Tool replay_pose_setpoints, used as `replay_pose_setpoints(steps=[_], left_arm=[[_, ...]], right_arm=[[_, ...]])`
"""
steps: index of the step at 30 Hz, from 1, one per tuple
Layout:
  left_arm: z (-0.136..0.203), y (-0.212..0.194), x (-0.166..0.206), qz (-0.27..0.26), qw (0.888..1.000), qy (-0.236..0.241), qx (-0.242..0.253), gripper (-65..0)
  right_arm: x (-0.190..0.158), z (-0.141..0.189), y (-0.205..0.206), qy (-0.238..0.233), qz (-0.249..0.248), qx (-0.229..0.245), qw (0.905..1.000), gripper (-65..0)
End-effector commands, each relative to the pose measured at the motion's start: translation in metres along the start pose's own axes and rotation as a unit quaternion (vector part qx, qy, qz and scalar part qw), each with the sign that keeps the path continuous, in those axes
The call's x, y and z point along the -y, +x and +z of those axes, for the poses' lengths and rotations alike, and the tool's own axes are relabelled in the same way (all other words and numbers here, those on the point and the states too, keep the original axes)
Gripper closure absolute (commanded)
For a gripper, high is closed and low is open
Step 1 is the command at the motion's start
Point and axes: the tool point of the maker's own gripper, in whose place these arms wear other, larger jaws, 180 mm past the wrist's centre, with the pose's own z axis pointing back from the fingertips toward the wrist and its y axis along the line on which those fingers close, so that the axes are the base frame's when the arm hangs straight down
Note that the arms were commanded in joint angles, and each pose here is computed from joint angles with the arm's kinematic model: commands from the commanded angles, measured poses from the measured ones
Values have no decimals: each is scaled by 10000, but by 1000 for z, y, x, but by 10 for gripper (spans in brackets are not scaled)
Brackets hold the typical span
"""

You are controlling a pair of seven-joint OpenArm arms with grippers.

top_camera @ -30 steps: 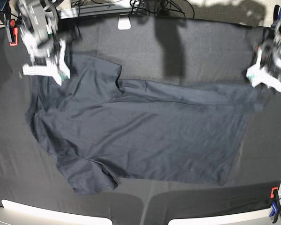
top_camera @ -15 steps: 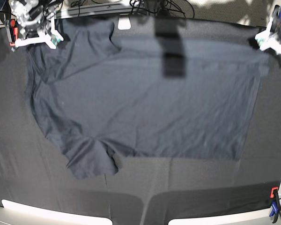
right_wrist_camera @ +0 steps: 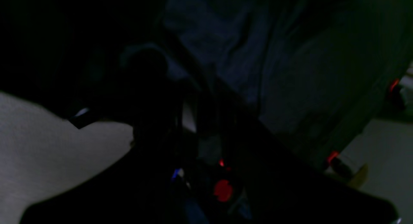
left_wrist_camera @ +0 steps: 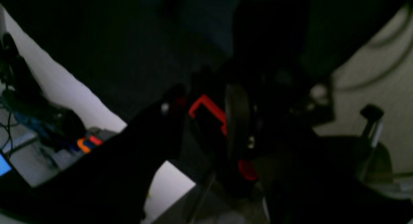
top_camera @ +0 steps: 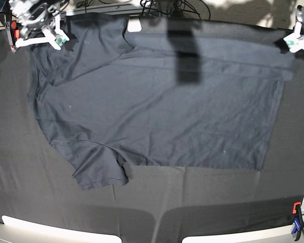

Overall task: Layout the t-shirt on the table in an organized manner, then fold the t-shirt properly
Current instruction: 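Grasp the shirt edge with both grippers and pull it taut, then release the collar edge and raise both grippers off the shirt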

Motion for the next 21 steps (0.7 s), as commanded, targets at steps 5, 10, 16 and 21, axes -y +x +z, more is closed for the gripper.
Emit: replay_pose_setpoints(steps=[5, 10, 16, 21], left_arm=[[7, 10, 0, 85, 9996, -253, 28, -199], [18, 42, -3, 502, 9972, -331, 447, -199], [35, 91, -3, 997, 9882, -251, 1136, -199], [40, 128, 0, 1822, 9686, -15, 1689, -199]], right_arm=[[6, 11, -1, -24, 297, 78, 9995, -112], [6, 18, 17, 11, 211, 427, 9989, -112], [6, 29, 38, 100, -293, 781, 9965, -112], [6, 31, 67, 143, -1127, 1166, 9867, -112]])
